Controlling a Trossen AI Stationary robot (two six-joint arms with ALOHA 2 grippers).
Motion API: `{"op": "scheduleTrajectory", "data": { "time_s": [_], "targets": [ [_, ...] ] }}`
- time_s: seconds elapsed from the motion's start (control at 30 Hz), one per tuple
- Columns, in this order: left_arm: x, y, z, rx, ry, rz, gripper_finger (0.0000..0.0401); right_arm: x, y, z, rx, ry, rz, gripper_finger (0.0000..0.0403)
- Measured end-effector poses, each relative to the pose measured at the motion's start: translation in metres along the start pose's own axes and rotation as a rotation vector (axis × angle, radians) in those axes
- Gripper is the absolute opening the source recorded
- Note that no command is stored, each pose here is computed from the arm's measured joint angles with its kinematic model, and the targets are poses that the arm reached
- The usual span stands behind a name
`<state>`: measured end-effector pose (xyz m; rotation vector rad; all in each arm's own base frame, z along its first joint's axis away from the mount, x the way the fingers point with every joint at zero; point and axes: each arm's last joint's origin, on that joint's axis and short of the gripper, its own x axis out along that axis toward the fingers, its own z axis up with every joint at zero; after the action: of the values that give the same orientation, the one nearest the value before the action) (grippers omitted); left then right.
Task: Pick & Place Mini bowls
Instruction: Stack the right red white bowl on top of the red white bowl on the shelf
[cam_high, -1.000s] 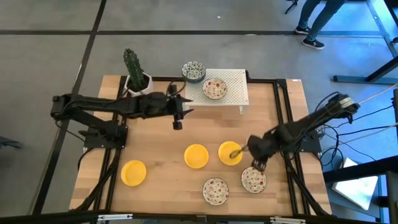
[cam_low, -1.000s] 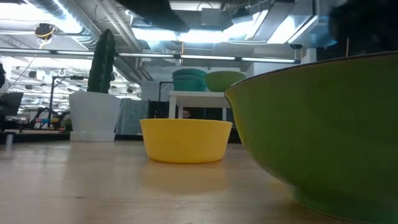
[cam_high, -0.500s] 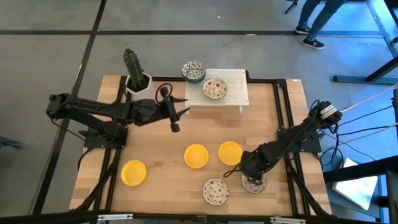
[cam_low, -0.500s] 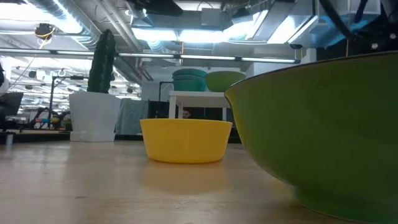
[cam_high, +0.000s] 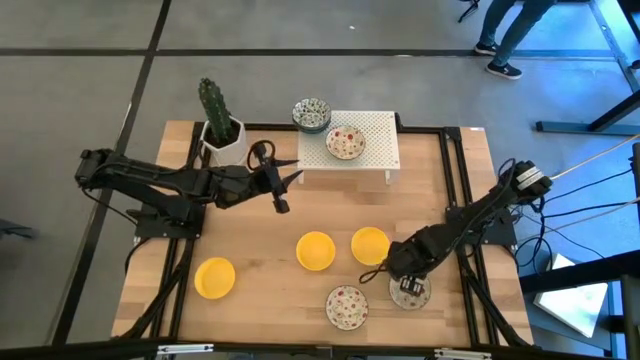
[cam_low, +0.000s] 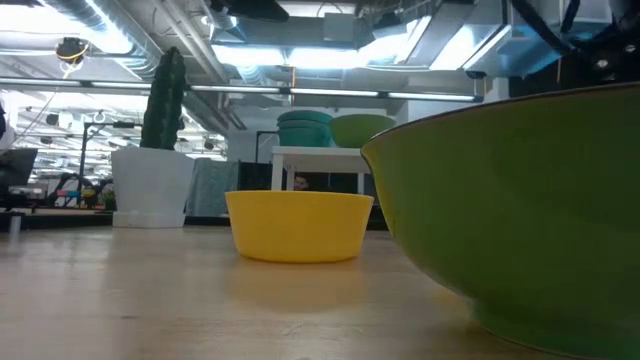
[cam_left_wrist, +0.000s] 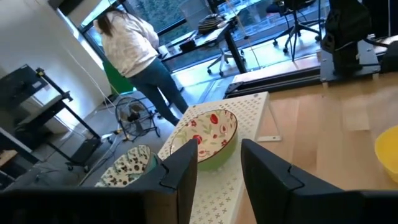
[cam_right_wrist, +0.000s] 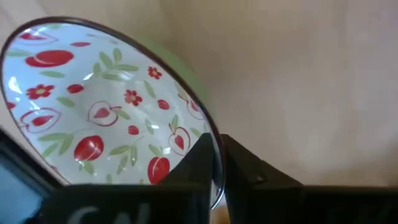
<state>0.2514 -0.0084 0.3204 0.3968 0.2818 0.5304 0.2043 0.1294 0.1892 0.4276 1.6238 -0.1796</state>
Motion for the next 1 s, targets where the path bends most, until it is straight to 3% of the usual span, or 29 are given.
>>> {"op": "scheduleTrajectory", "data": {
  "time_s": [0.1, 0.27, 0.4, 0.5, 0.6, 0.77, 1.0],
  "targets": [
    [0.0, 0.0, 0.0, 0.032, 0.003, 0.007, 0.0108, -0.023, -0.003, 0.001, 0.01, -0.038, -0.004, 0.0018],
    [0.0, 0.002, -0.001, 0.056, 0.022, 0.04, 0.0095, -0.094, -0.015, 0.008, 0.004, -0.175, 0.023, 0.0012],
    [0.003, 0.004, -0.005, 0.072, 0.048, 0.049, 0.0088, -0.167, -0.04, 0.018, 0.045, -0.497, 0.009, 0.0012],
    [0.005, 0.006, -0.008, 0.084, 0.071, 0.054, 0.0084, -0.212, -0.069, 0.025, 0.148, -0.714, -0.07, 0.0012],
    [0.006, 0.008, -0.009, 0.084, 0.082, 0.061, 0.0082, -0.246, -0.104, 0.035, 0.341, -0.845, -0.104, 0.0012],
    [0.007, 0.009, -0.01, 0.066, 0.083, 0.064, 0.0082, -0.274, -0.16, 0.061, 0.544, -0.938, -0.111, 0.0012],
    [0.006, 0.006, -0.011, 0.023, 0.08, 0.0, 0.0081, -0.267, -0.207, 0.116, 0.57, -0.883, 0.127, 0.0016]
  ]
}}
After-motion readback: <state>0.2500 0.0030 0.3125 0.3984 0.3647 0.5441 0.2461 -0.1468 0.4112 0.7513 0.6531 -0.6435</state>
